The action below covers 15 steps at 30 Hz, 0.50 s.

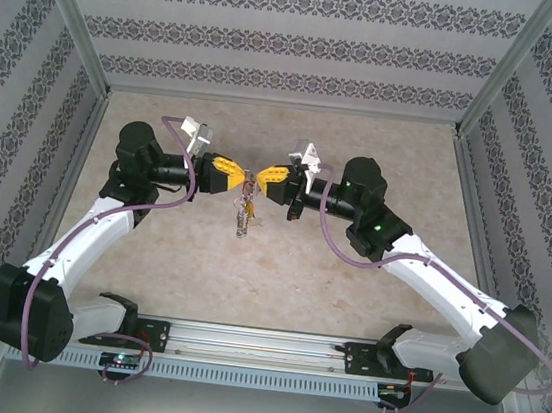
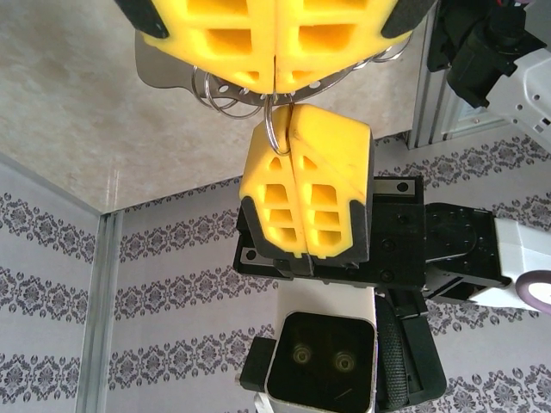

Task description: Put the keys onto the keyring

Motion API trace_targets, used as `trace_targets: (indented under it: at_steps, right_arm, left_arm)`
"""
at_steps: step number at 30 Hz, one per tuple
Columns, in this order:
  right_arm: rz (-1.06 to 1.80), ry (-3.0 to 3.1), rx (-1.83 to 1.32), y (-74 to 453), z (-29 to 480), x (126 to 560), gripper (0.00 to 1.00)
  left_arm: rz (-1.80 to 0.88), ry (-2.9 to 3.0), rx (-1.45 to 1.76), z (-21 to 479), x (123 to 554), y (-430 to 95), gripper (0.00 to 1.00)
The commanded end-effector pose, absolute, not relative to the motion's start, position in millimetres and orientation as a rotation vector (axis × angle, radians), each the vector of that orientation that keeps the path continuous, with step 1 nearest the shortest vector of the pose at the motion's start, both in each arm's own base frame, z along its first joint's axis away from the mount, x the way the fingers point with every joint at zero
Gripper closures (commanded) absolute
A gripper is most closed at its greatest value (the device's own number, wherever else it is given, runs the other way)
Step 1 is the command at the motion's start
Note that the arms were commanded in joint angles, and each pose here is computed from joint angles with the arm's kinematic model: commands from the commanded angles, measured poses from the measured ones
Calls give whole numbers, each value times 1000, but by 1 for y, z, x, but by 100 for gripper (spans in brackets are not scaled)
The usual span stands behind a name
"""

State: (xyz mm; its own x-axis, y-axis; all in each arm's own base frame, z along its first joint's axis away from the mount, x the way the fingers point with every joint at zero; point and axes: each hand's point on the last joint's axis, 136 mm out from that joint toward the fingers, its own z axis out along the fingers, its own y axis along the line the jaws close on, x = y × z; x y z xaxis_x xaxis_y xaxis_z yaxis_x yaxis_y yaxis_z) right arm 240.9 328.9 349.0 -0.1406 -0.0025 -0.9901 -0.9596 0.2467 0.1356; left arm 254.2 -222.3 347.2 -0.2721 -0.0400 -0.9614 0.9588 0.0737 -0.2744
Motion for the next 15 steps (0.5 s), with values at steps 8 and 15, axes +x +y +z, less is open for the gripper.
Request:
trace_targets:
  at_steps: [8,15]
  right_arm:
    - [1134,1364,-975,331,365,238,100]
    - [1128,1373,-964,329,364,238,100]
  left_arm:
    - [-1311,1342,1033,368,246,-222,100]
    - [-1312,1344,1033,367,246,-223,100]
